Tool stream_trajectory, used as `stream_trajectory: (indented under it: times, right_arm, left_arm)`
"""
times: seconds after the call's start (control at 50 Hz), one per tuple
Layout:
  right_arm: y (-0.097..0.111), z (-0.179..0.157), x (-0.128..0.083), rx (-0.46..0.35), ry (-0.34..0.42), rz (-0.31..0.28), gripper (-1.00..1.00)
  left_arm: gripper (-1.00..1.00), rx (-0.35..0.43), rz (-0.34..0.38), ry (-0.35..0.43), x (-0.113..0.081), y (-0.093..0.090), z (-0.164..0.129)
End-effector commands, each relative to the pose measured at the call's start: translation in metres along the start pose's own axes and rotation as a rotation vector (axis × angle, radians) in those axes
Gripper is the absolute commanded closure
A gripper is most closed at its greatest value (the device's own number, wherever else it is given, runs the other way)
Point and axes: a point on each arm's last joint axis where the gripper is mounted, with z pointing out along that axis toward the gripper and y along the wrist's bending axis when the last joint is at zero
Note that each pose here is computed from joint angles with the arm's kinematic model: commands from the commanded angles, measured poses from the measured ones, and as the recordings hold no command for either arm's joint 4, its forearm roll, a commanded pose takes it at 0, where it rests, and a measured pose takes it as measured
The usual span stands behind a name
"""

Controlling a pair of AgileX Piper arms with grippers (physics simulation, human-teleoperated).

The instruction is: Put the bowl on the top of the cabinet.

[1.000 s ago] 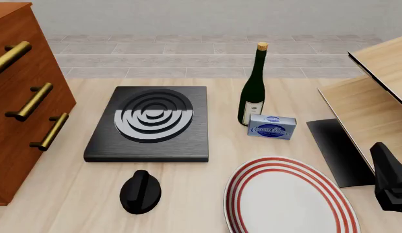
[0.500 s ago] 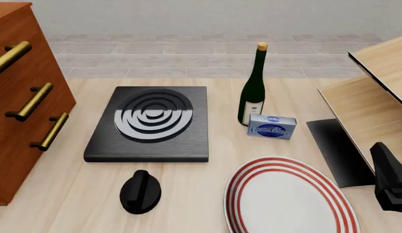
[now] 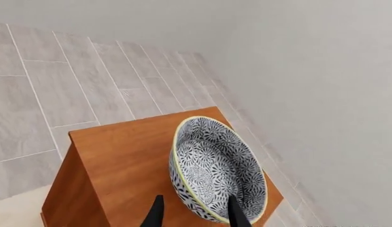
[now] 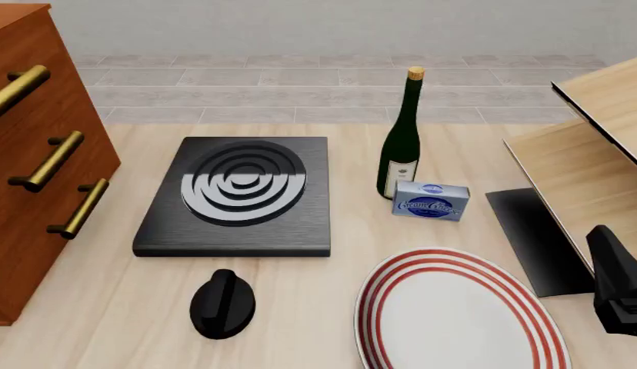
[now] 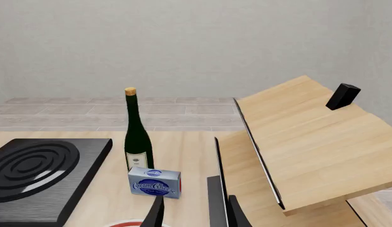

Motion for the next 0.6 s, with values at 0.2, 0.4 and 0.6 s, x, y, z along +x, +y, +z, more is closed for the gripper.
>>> stream_trajectory:
  times: [0.2,0.4,0.6]
  right_arm:
    - [0.000,0.000,0.000,0.000,0.000,0.000,-1.00]
    - [0.000,0.000,0.000,0.000,0.000,0.000,-1.00]
    - [0.000,0.000,0.000,0.000,0.000,0.000,-1.00]
  left_arm:
    - [-1.00,0.049,0.000,-0.019,-0.003,-0.009,-0.024]
    - [-1.00,0.061,0.001,-0.022,-0.003,-0.010,-0.030]
    - [-1.00,0.071,0.002,-0.028,-0.003,-0.011,-0.037]
